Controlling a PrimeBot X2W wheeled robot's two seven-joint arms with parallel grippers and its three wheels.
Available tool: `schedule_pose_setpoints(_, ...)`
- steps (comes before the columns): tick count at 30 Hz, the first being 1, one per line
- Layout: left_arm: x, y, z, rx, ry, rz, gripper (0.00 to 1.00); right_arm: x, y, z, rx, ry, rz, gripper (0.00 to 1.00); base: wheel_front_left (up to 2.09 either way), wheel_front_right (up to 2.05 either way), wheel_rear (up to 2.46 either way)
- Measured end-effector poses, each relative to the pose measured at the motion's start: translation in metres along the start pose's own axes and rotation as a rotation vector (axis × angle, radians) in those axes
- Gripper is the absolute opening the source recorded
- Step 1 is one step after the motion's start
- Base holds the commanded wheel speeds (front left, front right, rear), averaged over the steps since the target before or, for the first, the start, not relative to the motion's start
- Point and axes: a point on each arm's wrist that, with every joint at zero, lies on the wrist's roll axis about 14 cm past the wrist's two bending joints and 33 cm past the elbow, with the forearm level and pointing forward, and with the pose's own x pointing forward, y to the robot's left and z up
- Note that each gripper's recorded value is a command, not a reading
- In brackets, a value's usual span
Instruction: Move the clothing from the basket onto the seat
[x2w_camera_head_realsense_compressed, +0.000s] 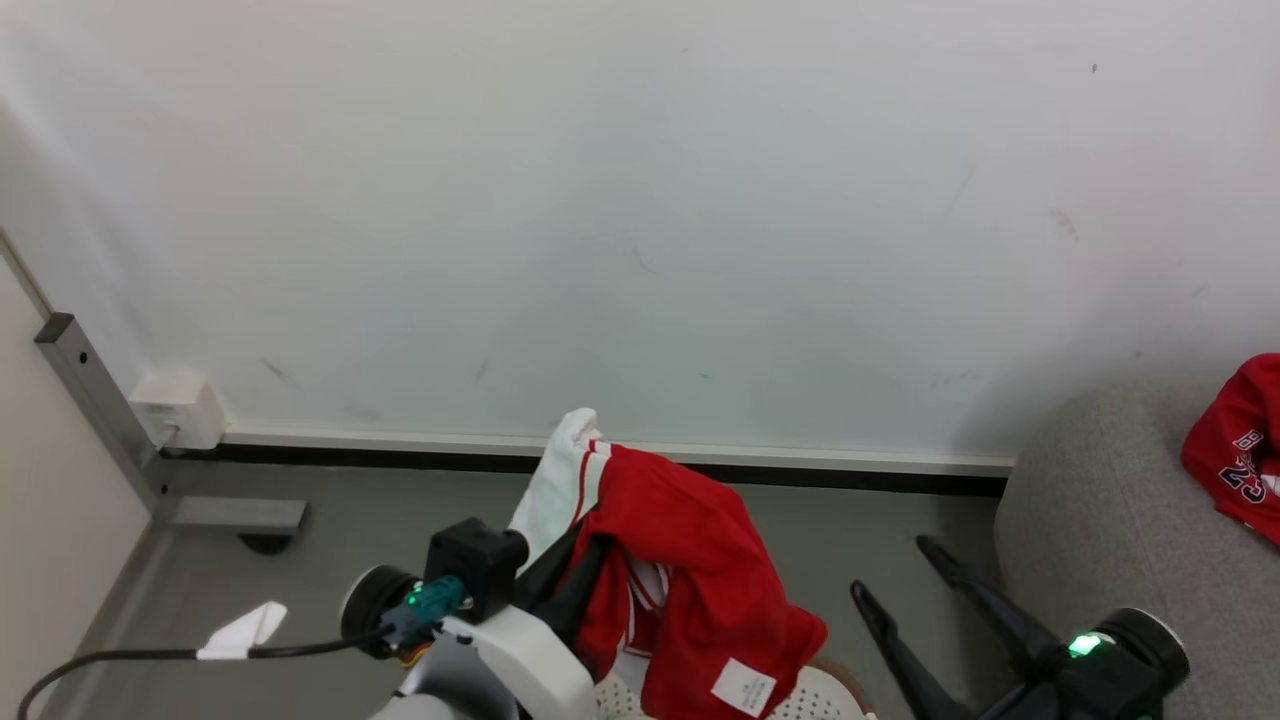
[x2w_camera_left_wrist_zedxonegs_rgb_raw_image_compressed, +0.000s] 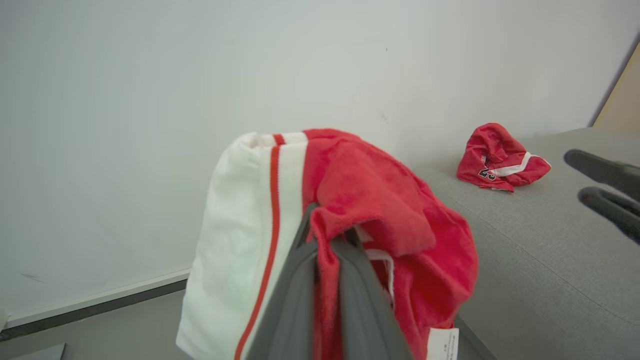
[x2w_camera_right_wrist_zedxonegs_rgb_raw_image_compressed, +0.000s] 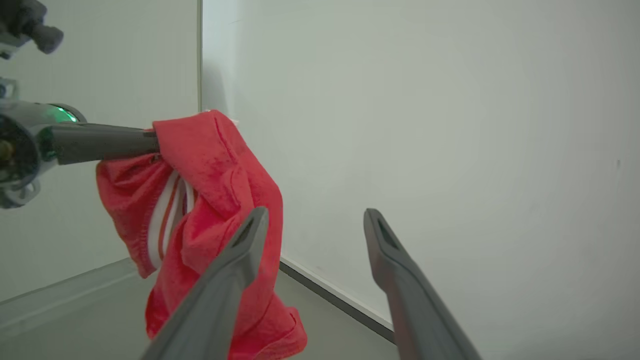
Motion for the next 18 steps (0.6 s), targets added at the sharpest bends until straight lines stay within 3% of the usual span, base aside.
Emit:
schedule_pose_setpoints(12,0.006,-0.052,0.017,-0.008,-0.018,-0.167,0.00,0.030,0.060,-0.007,-0.019,0.045,0.255,1.00,0.00,0.00,0.00)
schedule_pose_setpoints(18,0.005,-0.075,0.019,-0.026,-0.011,-0.233,0.00,0.035,0.056,-0.019,-0.102,0.102,0.281,1.00,0.00,0.00,0.00)
